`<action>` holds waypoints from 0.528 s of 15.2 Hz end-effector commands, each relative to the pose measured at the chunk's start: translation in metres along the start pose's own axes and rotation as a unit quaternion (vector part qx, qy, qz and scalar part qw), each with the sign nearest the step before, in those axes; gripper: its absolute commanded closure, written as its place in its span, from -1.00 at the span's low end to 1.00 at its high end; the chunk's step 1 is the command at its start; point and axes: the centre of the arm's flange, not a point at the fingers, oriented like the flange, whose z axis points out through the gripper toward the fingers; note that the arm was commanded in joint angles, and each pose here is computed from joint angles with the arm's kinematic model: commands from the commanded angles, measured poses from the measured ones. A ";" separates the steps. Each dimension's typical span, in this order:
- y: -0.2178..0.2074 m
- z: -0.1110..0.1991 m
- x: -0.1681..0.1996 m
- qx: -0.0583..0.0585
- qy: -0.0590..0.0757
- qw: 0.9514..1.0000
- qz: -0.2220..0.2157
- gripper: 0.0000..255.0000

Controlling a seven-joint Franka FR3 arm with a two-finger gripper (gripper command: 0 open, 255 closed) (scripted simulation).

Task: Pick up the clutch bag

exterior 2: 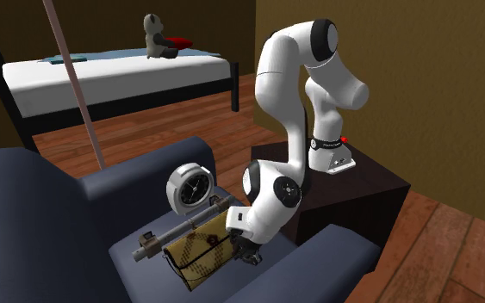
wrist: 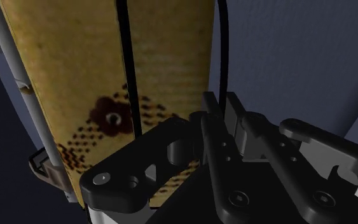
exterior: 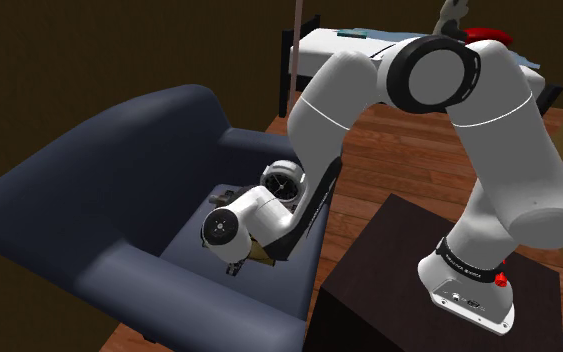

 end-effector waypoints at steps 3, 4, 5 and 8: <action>-0.007 0.001 -0.003 0.003 -0.001 1.000 -0.005 1.00; -0.007 -0.004 -0.001 0.003 -0.002 1.000 -0.006 1.00; -0.004 -0.009 -0.001 0.003 -0.002 1.000 -0.006 1.00; 0.002 -0.023 0.001 0.003 -0.002 1.000 -0.006 1.00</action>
